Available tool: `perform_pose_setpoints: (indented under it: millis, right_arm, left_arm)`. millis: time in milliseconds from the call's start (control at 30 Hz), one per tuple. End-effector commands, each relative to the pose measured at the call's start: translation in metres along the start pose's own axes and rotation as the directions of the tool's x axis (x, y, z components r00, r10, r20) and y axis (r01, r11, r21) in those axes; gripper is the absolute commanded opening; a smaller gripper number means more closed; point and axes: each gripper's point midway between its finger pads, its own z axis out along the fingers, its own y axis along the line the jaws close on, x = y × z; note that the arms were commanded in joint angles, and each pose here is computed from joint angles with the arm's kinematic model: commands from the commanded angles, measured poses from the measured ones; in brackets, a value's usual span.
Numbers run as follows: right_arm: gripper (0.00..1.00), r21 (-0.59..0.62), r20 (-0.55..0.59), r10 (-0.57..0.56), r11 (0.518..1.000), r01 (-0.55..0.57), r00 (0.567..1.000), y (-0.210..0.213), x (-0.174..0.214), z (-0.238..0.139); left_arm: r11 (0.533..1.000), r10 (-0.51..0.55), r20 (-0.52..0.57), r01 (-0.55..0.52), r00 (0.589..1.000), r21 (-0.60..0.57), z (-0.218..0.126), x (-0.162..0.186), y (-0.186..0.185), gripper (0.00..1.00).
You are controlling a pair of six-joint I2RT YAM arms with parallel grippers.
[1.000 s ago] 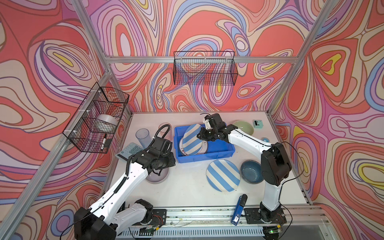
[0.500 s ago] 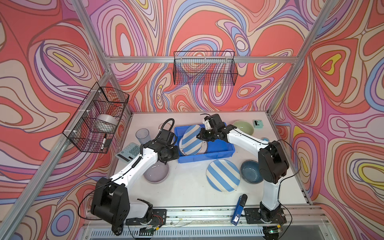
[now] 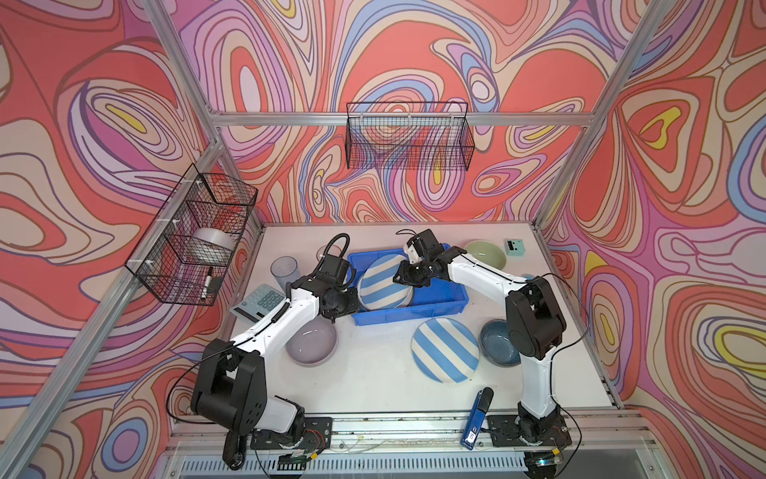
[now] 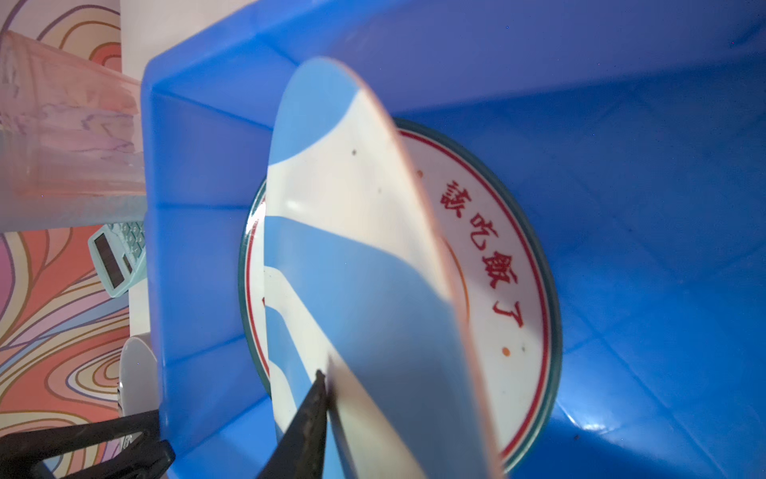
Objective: Place the mixed dishes into the plastic bin
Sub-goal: 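Lower the striped plate into the bin with right gripper while left grips rim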
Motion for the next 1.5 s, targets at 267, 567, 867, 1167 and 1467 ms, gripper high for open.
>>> perform_pose_setpoints:
  millis: [267, 567, 867, 1167, 1467]
  right_arm:
    - [0.48, 0.146, -0.068, -0.027, 0.989, 0.037, 0.997, -0.028, 0.009, 0.014]
    - [0.65, 0.167, -0.071, -0.018, 0.986, 0.029, 0.997, -0.032, 0.01, 0.016]
    - [0.76, 0.194, -0.086, -0.018, 0.98, 0.035, 0.996, -0.037, 0.012, 0.017]
    - [0.86, 0.231, -0.082, -0.033, 0.972, 0.051, 0.996, -0.042, 0.01, 0.011]
    - [0.87, 0.29, -0.087, -0.064, 0.953, 0.086, 0.994, -0.051, 0.007, 0.007]
  left_arm:
    - [1.0, 0.012, 0.009, -0.012, 1.0, 0.021, -0.001, -0.009, -0.003, 0.33]
    - [0.999, 0.014, 0.002, -0.014, 1.0, 0.029, 0.001, -0.009, -0.004, 0.33]
    - [1.0, 0.013, -0.003, -0.013, 1.0, 0.028, 0.003, -0.007, -0.002, 0.32]
    - [0.999, 0.011, -0.002, -0.01, 1.0, 0.033, 0.003, -0.008, -0.001, 0.32]
    - [0.999, 0.002, -0.002, -0.002, 1.0, 0.037, 0.005, -0.007, 0.001, 0.32]
